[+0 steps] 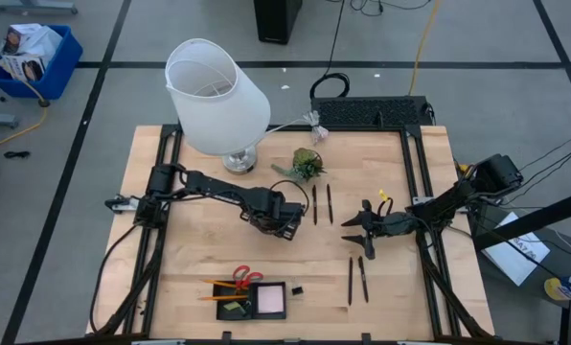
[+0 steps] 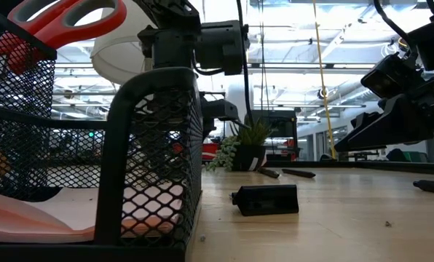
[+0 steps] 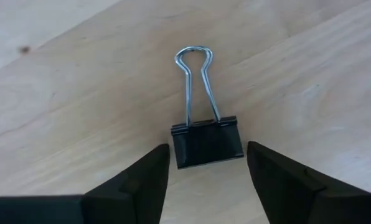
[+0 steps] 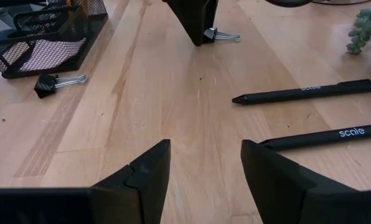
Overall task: Pick and place office supplies into organizer
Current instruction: Put the top black binder clip into the mesh desk organizer
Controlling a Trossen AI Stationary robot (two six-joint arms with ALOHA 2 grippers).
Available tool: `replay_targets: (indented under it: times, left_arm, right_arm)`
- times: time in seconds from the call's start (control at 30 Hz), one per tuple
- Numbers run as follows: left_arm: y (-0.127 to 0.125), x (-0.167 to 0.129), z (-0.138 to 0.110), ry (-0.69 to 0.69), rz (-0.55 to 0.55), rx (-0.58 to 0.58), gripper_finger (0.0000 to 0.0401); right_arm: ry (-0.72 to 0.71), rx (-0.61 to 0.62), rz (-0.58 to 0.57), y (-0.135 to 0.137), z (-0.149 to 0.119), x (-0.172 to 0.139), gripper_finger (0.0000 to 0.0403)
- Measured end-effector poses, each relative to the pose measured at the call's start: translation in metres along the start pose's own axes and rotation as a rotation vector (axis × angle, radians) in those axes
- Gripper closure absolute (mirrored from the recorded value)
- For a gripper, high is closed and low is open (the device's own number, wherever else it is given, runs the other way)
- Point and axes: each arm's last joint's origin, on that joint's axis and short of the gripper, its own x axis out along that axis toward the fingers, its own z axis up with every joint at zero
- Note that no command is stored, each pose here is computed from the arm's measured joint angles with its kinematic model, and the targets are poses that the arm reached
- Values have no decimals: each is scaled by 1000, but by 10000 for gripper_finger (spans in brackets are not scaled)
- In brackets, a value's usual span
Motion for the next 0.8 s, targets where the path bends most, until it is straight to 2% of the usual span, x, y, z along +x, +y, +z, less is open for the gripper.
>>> replay_targets:
  times: [0.23,0.5,0.8]
  left_arm:
    - [0,0,2,-8,-4,-18,197]
    - [0,1,6,-20,-17,-73,199]
    - [0,2,8,-33,-22,-54,199]
  right_arm:
    - [0,0,0,0,0,0,211]
    - [0,0,0,0,0,0,211]
    - [0,0,0,0,0,0,211]
